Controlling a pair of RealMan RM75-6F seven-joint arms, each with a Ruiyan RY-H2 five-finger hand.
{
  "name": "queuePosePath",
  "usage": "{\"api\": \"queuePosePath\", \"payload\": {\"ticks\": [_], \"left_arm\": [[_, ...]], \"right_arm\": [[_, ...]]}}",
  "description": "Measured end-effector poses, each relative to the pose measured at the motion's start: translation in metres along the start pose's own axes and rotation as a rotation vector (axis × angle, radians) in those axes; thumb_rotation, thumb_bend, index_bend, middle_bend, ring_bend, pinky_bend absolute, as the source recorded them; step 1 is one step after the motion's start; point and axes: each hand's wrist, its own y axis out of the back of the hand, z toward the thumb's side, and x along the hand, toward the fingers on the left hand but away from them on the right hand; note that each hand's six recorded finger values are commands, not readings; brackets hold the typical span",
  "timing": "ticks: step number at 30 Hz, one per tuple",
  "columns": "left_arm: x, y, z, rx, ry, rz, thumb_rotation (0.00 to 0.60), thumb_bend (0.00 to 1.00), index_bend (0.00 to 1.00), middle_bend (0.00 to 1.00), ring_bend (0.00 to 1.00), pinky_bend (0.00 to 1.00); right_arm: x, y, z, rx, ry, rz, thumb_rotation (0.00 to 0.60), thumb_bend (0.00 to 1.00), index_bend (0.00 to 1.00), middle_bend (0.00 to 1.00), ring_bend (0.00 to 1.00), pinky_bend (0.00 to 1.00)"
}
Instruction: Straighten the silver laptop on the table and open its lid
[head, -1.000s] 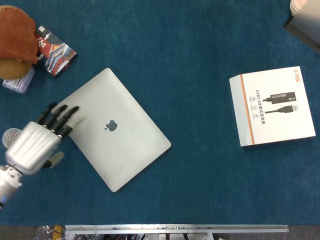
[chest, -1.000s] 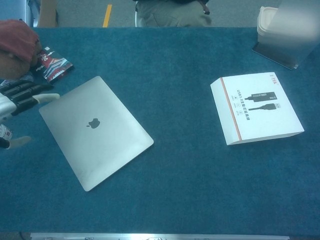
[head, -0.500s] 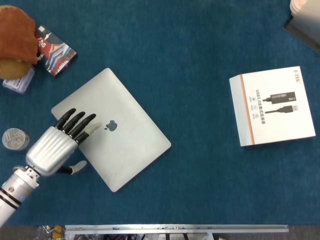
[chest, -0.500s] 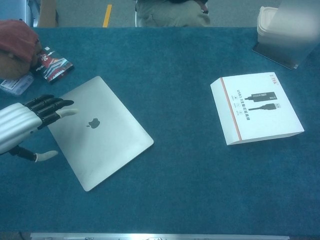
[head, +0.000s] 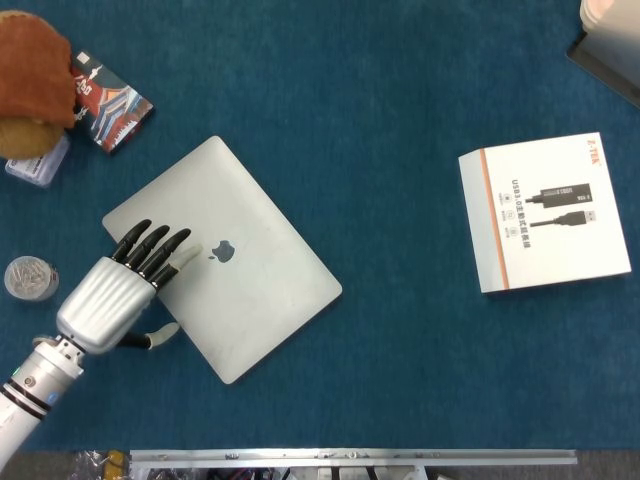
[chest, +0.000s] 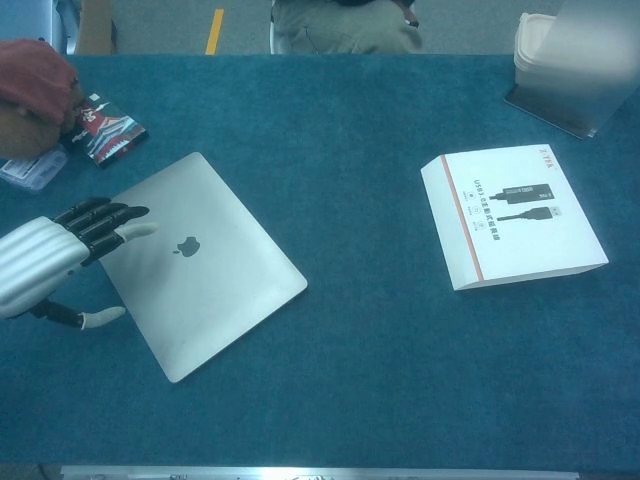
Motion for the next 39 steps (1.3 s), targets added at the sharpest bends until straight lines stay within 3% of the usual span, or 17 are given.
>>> {"api": "queuePosePath", "payload": {"ticks": [8,13,25,27,31,32,39], "left_arm": [[0.003,-0.009,-0.003,0.050,-0.022,-0.015,0.356,0.23,0.00,0.00,0.00,0.00],[0.004,-0.014,-0.006,0.076,-0.026,-0.015,0.268,0.23,0.00,0.00,0.00,0.00],[0.003,-0.020,-0.009,0.133,-0.037,0.008,0.197,0.22,0.00,0.00,0.00,0.00],[0.003,-0.022,-0.010,0.142,-0.038,0.003,0.247,0.22,0.00,0.00,0.00,0.00],[0.002,-0.022,-0.009,0.139,-0.043,-0.001,0.539,0.22,0.00,0.00,0.00,0.00],[0.002,-0.021,-0.009,0.135,-0.044,-0.002,0.579,0.22,0.00,0.00,0.00,0.00],[0.002,-0.020,-0.008,0.141,-0.058,-0.026,0.600,0.22,0.00,0.00,0.00,0.00]], "right_arm": [[0.001,0.000,0.002,0.000,-0.002,0.000,0.600,0.26,0.02,0.19,0.09,0.07],[0.002,0.001,0.001,-0.001,-0.008,-0.005,0.600,0.26,0.02,0.19,0.09,0.07],[0.003,0.002,0.001,-0.007,-0.009,-0.011,0.600,0.26,0.02,0.19,0.09,0.07],[0.004,0.002,0.000,-0.007,-0.013,-0.011,0.600,0.26,0.02,0.19,0.09,0.07],[0.005,0.002,-0.001,-0.008,-0.016,-0.012,0.600,0.26,0.02,0.19,0.09,0.07],[0.005,0.002,-0.001,-0.008,-0.016,-0.012,0.600,0.26,0.02,0.19,0.09,0.07],[0.005,0.002,-0.002,-0.011,-0.017,-0.016,0.600,0.26,0.02,0.19,0.09,0.07]]}}
